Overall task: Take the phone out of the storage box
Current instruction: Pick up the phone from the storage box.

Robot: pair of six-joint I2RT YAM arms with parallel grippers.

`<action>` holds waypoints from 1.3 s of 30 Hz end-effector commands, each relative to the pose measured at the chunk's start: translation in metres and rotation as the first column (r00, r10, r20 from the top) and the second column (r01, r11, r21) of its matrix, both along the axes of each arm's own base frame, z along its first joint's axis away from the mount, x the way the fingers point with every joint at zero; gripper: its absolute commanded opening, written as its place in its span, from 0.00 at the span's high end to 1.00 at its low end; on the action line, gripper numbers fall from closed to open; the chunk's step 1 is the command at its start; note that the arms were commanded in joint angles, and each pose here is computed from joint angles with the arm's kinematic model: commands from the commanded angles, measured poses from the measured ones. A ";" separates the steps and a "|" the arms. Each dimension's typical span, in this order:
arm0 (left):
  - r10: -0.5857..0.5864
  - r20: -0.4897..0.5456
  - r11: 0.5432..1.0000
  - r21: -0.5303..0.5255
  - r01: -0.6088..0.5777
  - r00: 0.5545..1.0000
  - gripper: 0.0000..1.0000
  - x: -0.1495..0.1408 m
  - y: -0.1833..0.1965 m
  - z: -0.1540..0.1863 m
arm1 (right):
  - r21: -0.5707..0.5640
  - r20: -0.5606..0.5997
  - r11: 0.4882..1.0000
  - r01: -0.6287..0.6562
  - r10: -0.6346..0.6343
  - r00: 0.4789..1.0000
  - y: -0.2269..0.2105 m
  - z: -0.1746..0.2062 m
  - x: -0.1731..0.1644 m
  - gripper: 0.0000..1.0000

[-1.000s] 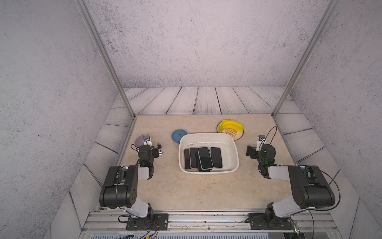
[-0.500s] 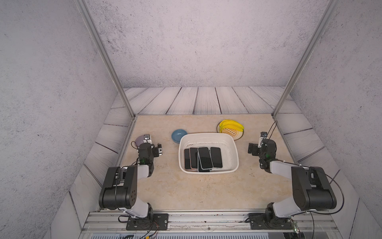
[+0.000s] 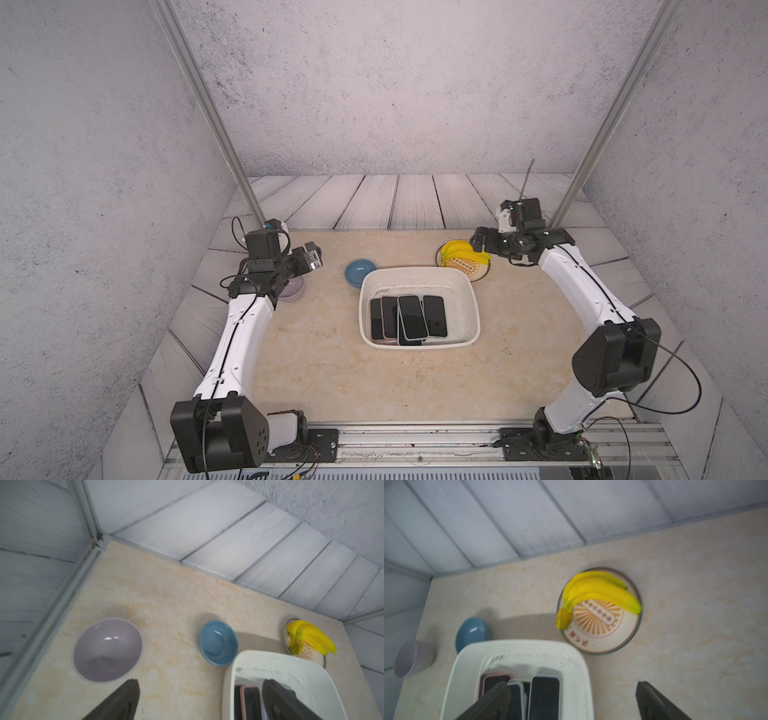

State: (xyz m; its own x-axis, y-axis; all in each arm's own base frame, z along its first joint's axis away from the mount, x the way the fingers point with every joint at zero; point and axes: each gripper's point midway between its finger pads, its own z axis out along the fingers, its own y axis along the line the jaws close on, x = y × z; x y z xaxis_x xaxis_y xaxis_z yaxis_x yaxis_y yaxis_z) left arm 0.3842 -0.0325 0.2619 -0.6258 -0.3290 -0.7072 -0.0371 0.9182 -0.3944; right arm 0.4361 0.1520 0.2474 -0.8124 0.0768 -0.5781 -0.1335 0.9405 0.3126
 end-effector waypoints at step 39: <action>-0.315 -0.340 0.949 -0.120 0.291 0.886 0.02 -0.181 -0.098 -0.058 | -0.144 -0.539 0.895 -0.421 0.286 0.792 0.167 -0.173 -0.136 0.00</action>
State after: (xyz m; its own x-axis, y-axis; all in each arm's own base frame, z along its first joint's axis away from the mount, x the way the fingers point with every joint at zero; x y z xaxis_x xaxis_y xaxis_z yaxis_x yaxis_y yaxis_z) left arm 0.2012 -0.1316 0.2033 -0.9069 -0.1421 -0.3966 0.0779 0.8686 -0.4894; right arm 0.2946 0.3142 0.0748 -0.9392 -0.3401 -0.0468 -0.3428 0.9218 0.1809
